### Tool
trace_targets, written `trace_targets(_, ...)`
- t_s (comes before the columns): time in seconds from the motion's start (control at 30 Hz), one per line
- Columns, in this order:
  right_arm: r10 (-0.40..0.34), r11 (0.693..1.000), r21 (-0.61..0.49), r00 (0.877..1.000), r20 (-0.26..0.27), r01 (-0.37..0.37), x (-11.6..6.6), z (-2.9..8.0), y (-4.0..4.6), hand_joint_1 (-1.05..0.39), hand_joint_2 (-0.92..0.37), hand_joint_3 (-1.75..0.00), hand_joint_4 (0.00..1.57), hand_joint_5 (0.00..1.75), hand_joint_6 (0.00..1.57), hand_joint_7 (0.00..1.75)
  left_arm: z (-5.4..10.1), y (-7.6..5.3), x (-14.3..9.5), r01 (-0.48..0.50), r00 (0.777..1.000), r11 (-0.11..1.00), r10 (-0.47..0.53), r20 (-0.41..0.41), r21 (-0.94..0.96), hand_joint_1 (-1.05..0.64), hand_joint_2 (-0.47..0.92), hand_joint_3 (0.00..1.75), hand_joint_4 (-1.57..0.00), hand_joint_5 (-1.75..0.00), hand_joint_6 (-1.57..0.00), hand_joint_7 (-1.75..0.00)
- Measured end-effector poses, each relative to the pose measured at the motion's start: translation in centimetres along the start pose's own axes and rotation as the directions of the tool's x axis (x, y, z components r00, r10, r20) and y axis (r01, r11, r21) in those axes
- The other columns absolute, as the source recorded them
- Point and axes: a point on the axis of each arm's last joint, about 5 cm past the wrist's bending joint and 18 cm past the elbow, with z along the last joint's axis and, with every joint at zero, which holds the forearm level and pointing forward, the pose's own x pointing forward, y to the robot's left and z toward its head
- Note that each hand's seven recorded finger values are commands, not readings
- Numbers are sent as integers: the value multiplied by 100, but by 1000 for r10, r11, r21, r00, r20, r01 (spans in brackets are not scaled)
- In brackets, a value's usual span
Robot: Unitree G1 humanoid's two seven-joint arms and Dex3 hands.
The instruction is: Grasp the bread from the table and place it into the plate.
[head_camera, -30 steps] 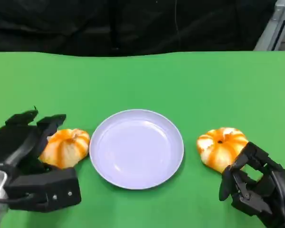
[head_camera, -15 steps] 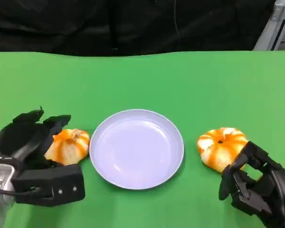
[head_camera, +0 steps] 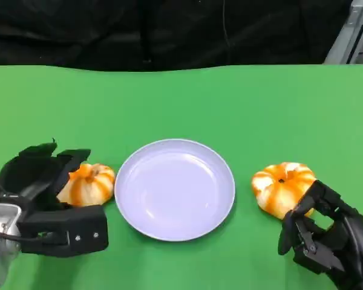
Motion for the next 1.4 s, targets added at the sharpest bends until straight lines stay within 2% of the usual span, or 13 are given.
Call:
trace_targets(0.27,-6,1000,-3,1000,2,6,0,5,3,-18,-58,-108,86,175,64,170,-26,-124,39,93,995,995,-93,-22,23,-84,92,9,-23,-2,-33,-1)
trace_targets(0.57,-6,1000,-3,1000,6,6,2,9,7,-18,-56,-110,88,175,65,170,-11,-154,94,104,994,994,-103,-29,36,-81,92,12,-25,-2,-35,-1)
trace_targets(0.7,-6,1000,-3,1000,6,6,2,10,7,-17,-56,-112,88,175,65,171,0,-182,112,120,992,993,-119,-33,22,-76,92,16,-35,-5,-39,-2)
trace_targets(1.0,-4,1000,-4,1000,9,4,4,16,10,-17,-54,-114,88,175,64,171,20,-200,145,128,991,992,-127,-29,15,-75,92,17,-37,-4,-40,-2)
trace_targets(1.1,-4,1000,-4,1000,10,4,4,17,10,-18,-54,-113,88,175,64,172,18,-204,148,130,991,991,-129,-28,17,-73,92,17,-38,-4,-45,-3)
trace_targets(1.2,-1,1000,-6,1000,18,2,8,32,16,-18,-54,-112,88,175,64,171,28,-214,167,141,989,990,-140,-35,16,-48,92,16,-47,-5,-55,-5)
trace_targets(1.27,-2,1000,-7,1000,17,2,9,32,17,-17,-55,-112,88,175,65,171,39,-217,182,142,989,990,-142,-40,16,-29,92,18,-59,-5,-67,-6)
trace_targets(1.33,-2,1000,-7,1000,17,2,9,32,17,-17,-55,-112,88,175,65,171,38,-222,186,122,992,993,-121,-42,8,-23,92,20,-66,-6,-73,-6)
trace_targets(1.37,-2,1000,-7,1000,17,2,9,32,17,-17,-55,-112,88,175,65,171,36,-233,183,111,993,994,-111,-42,-1,-20,92,25,-80,-7,-81,-6)
trace_targets(1.4,-2,1000,-7,1000,18,2,9,32,17,-17,-55,-112,88,175,65,171,35,-243,179,101,994,995,-102,-43,-8,-18,92,26,-86,-8,-84,-6)
